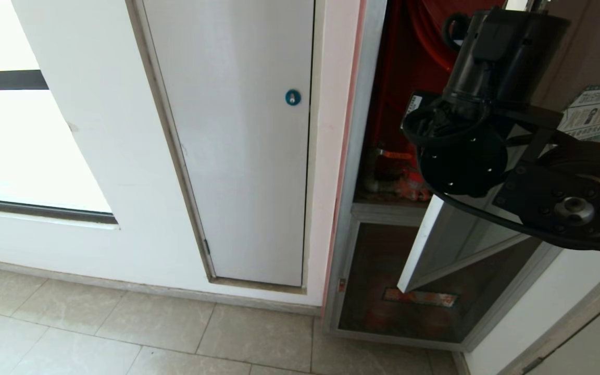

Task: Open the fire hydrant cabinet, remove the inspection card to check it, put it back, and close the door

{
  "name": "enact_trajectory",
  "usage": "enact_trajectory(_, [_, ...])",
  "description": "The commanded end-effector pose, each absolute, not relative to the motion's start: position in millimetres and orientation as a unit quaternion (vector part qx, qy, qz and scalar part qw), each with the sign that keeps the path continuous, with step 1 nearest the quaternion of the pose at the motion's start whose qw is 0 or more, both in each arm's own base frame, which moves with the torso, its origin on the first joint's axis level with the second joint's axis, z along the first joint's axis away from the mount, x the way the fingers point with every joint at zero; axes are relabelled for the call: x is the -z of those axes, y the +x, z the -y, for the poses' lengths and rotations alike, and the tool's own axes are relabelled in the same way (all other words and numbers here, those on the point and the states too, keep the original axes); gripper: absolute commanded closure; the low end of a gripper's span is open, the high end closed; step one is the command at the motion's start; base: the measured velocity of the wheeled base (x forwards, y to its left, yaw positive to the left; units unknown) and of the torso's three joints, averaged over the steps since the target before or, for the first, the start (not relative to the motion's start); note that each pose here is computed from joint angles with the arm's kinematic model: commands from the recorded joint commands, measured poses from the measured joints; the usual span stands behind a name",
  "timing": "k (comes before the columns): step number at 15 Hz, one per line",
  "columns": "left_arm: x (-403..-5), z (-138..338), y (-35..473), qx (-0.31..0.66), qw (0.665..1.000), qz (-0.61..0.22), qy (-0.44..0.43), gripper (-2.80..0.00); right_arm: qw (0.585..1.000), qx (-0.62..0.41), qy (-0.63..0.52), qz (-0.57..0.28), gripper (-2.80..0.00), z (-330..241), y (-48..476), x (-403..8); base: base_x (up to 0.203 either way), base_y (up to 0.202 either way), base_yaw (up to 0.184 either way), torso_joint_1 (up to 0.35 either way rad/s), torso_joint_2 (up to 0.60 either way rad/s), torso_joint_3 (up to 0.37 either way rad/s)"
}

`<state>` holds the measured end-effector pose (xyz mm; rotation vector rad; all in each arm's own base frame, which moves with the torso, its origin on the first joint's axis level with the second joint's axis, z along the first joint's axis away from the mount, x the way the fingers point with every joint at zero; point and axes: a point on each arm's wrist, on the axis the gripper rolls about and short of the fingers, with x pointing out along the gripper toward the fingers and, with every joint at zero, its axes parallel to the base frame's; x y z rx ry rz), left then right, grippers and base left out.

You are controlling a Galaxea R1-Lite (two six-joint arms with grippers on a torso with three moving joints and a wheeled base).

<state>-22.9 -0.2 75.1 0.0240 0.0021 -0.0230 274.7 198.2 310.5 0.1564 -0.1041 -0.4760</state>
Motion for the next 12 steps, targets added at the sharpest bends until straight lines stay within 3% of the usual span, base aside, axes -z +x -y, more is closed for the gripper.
enact_trajectory(1, [-75.2, 0.2, -22.8, 0.012, 1.0, -0.001, 0.012, 0.0, 0.966, 0.24, 0.084, 0.056, 0.0, -191.3, 268.0, -315.9, 0.0, 0.0, 0.0, 0.0, 0.0, 0.0])
enact_trajectory(12, [-75.2, 0.2, -22.8, 0.012, 1.0, -0.001, 0.012, 0.0, 0.971, 0.222, 0.079, 0.051, 0.0, -199.7, 250.3, -318.2, 0.0, 0.0, 0.0, 0.0, 0.0, 0.0])
